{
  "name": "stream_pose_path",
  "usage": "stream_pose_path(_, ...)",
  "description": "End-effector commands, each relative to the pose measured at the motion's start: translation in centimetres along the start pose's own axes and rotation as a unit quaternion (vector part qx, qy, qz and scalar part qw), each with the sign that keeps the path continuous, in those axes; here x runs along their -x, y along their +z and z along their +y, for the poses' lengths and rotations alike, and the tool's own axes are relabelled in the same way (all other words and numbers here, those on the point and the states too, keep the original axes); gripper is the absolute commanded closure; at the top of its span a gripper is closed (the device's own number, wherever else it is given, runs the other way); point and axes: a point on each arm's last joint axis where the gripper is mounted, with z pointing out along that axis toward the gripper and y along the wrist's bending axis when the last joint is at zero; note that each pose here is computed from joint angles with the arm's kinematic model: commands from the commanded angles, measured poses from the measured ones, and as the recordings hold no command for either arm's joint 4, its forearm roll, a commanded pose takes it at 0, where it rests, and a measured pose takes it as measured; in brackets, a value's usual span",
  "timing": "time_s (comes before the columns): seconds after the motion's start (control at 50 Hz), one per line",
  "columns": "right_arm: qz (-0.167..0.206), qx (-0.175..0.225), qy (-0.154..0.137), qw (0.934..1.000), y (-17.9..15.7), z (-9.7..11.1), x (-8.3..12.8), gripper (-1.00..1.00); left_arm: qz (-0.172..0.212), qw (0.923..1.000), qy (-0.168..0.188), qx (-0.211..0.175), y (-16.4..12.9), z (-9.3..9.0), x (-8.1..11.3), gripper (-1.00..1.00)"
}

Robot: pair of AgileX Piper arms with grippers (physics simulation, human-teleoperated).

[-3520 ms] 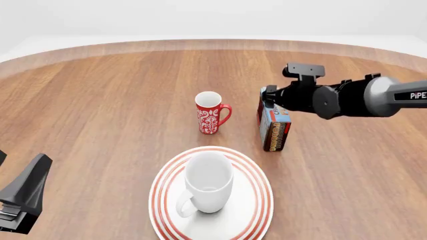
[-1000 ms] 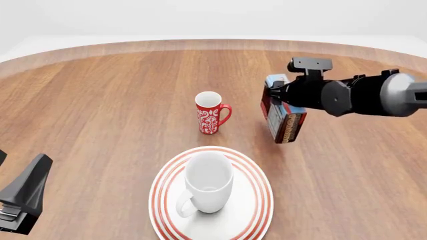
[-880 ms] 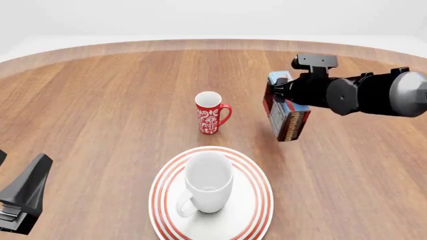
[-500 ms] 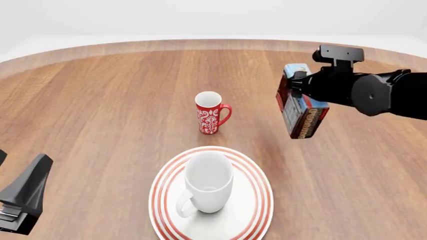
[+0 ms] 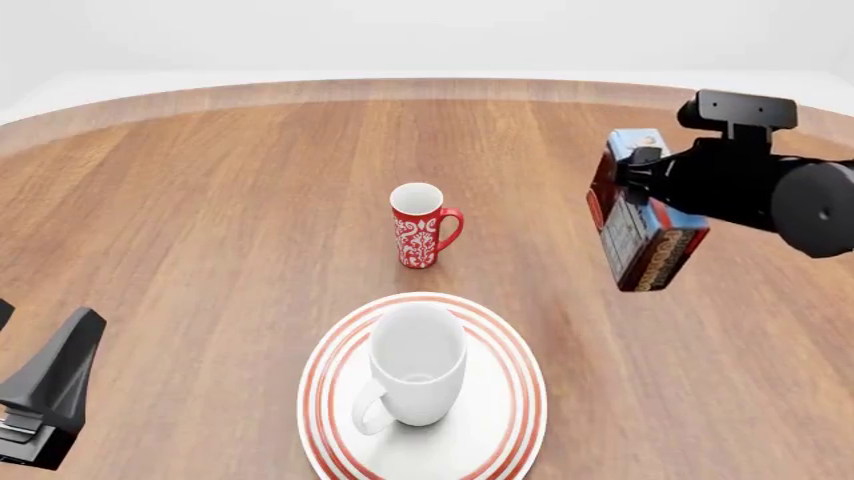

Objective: Pick up the white mug and put it on the plate, and put the chocolate pudding to the right of the plate.

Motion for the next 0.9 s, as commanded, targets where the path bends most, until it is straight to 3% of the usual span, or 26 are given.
stream_pose_path(0.02, 0.001, -0.01, 0.01, 0.9999, -1.9, -0.7, -0.8, 1.0, 0.0, 1.0, -0.001, 0.001, 0.0, 0.0, 0.0, -1.0)
stream_pose_path(0.4, 0.001, -0.025, 0.012, 0.9996, -5.3, -1.6, -1.8, 1.0, -0.001, 1.0, -0.003, 0.002, 0.0, 0.0, 0.0, -1.0)
stream_pose_path(0.9, 0.027, -0.035, 0.012, 0.9989, -8.3, -2.3, -5.7, 1.0, -0.002, 1.0, -0.004, 0.001, 0.0, 0.0, 0.0, -1.0)
